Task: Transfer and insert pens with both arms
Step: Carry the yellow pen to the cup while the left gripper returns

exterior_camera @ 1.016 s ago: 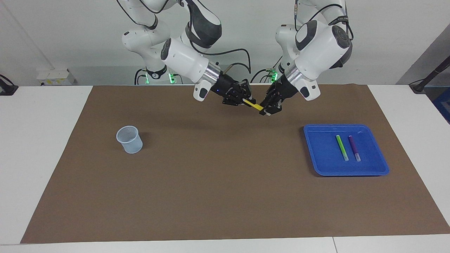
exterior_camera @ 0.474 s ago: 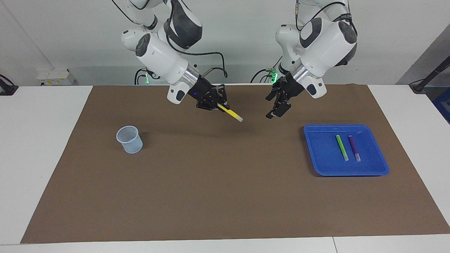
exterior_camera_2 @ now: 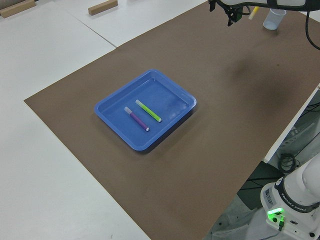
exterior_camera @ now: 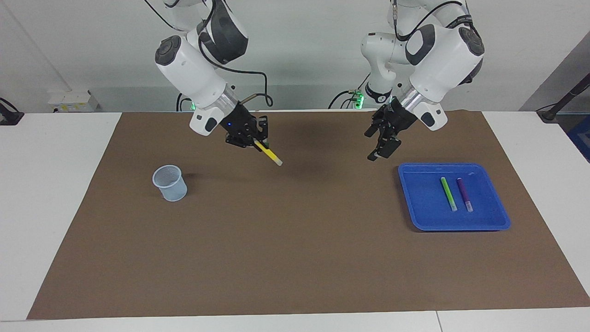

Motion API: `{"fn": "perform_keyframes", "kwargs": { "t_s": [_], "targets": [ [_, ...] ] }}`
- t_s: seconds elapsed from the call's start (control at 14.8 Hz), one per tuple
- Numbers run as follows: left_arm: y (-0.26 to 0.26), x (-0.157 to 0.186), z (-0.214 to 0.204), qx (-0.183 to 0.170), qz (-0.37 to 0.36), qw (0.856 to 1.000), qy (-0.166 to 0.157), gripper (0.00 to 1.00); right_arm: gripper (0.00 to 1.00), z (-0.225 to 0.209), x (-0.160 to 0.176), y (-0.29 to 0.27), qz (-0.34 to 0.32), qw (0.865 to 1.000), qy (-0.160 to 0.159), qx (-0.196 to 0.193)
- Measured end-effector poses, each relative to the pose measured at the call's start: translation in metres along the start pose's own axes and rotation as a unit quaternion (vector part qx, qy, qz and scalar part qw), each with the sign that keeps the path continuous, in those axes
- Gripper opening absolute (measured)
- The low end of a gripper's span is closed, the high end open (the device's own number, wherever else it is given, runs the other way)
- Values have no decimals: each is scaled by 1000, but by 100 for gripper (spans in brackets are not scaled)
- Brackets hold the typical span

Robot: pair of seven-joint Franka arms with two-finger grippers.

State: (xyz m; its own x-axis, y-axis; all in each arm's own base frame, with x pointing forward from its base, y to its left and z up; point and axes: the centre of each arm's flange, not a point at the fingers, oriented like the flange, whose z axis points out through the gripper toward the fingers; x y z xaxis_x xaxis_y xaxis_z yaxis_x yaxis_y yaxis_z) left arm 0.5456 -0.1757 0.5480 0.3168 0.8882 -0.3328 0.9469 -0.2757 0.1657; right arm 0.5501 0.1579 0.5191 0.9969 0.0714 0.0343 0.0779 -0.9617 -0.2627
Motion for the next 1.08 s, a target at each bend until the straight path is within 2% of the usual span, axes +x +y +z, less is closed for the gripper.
{"fn": "perform_keyframes", "kwargs": {
  "t_s": [0.27, 0.41, 0.54, 0.75, 0.95, 1.08],
  "targets": [
    [-6, 39, -12, 10, 106, 994, 7, 100, 19, -17, -3, 52, 7, 996, -12, -84],
    [-12, 64, -19, 21, 173, 985, 7, 100, 19, -29, -5, 78, 10, 994, -13, -112],
    [-20, 91, -28, 34, 248, 968, 18, 100, 19, -39, -8, 103, 9, 992, -18, -127],
    [-35, 122, -28, 70, 361, 929, 43, 100, 19, -46, -12, 137, 6, 990, -24, -137],
    [-48, 152, -25, 110, 472, 873, 53, 100, 19, -41, -19, 162, 7, 989, -27, -148],
    [-59, 182, -21, 121, 528, 839, 55, 100, 19, -31, -24, 167, 6, 988, -20, -152]
  ]
}}
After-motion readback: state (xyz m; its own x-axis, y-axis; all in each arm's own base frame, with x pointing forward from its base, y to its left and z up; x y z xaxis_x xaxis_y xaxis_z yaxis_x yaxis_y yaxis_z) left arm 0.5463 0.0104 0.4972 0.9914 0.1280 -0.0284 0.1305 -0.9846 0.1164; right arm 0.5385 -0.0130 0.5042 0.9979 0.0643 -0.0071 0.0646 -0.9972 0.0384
